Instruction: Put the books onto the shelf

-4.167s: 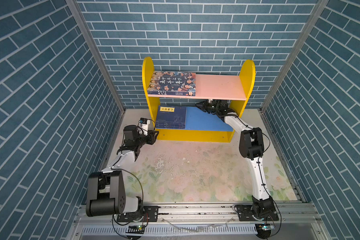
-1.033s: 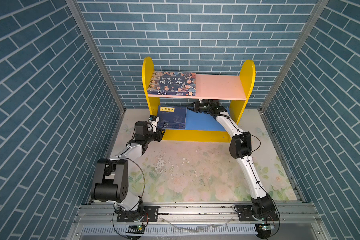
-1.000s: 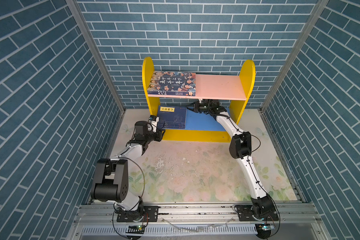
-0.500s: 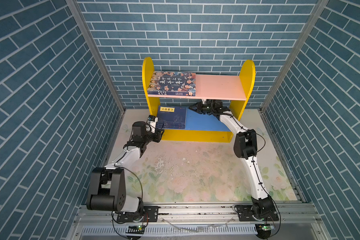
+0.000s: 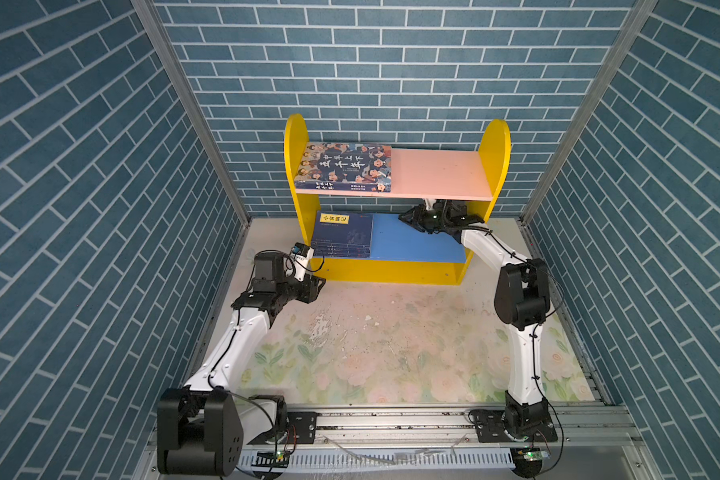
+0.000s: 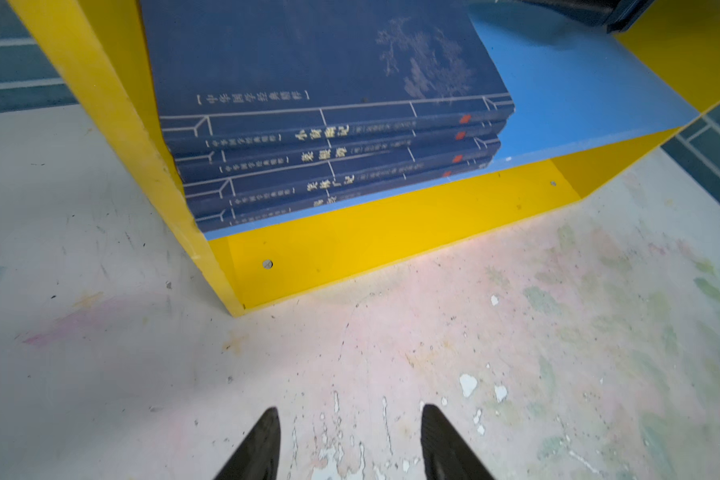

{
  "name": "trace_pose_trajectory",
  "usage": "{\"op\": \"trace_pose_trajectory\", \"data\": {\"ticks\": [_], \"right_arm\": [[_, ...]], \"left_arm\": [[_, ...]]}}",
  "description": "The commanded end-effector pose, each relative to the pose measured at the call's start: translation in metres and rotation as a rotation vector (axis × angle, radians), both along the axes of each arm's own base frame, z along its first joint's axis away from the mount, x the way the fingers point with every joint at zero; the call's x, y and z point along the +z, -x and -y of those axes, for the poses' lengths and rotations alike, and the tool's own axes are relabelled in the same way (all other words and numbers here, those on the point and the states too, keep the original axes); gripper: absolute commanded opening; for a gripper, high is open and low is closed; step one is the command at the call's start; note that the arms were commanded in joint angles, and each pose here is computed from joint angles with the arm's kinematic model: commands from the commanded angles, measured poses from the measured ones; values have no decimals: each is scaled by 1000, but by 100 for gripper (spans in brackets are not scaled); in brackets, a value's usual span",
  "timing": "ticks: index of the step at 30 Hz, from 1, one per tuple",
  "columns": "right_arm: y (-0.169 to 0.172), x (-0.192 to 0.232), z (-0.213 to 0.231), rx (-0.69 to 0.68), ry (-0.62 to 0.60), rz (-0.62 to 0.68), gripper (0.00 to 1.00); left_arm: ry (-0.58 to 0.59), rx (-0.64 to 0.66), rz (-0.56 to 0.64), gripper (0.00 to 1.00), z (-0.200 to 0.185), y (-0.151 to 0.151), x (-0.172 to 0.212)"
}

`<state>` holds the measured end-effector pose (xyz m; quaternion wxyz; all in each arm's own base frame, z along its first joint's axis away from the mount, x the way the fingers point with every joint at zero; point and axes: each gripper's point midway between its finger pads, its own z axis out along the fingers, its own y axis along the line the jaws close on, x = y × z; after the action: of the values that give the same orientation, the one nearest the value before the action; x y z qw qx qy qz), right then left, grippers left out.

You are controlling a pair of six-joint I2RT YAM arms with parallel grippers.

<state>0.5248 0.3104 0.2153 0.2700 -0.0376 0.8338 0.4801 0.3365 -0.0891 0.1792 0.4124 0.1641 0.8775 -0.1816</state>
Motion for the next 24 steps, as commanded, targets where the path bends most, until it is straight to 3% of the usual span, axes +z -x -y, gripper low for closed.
{"op": "trace_pose_trajectory", "data": {"ticks": [1,8,15,20,24], "right_arm": [[26,48,8,0,-30,93,27],[86,30,13,80,-61,-14,30],[141,-5,12,196,-54,-154,30],[203,-47,16,292,106,-230,31],[231,-71,34,278,317,-148,33]], "left_arm": [[-40,-42,-48,65,-2,25,0],[-48,-33,-37,78,-5,40,3],[-28,-12,-33,84,-6,43,-3],[-22,-8,-51,88,-6,42,-15],[13,12,-30,93,-8,34,-17]]}}
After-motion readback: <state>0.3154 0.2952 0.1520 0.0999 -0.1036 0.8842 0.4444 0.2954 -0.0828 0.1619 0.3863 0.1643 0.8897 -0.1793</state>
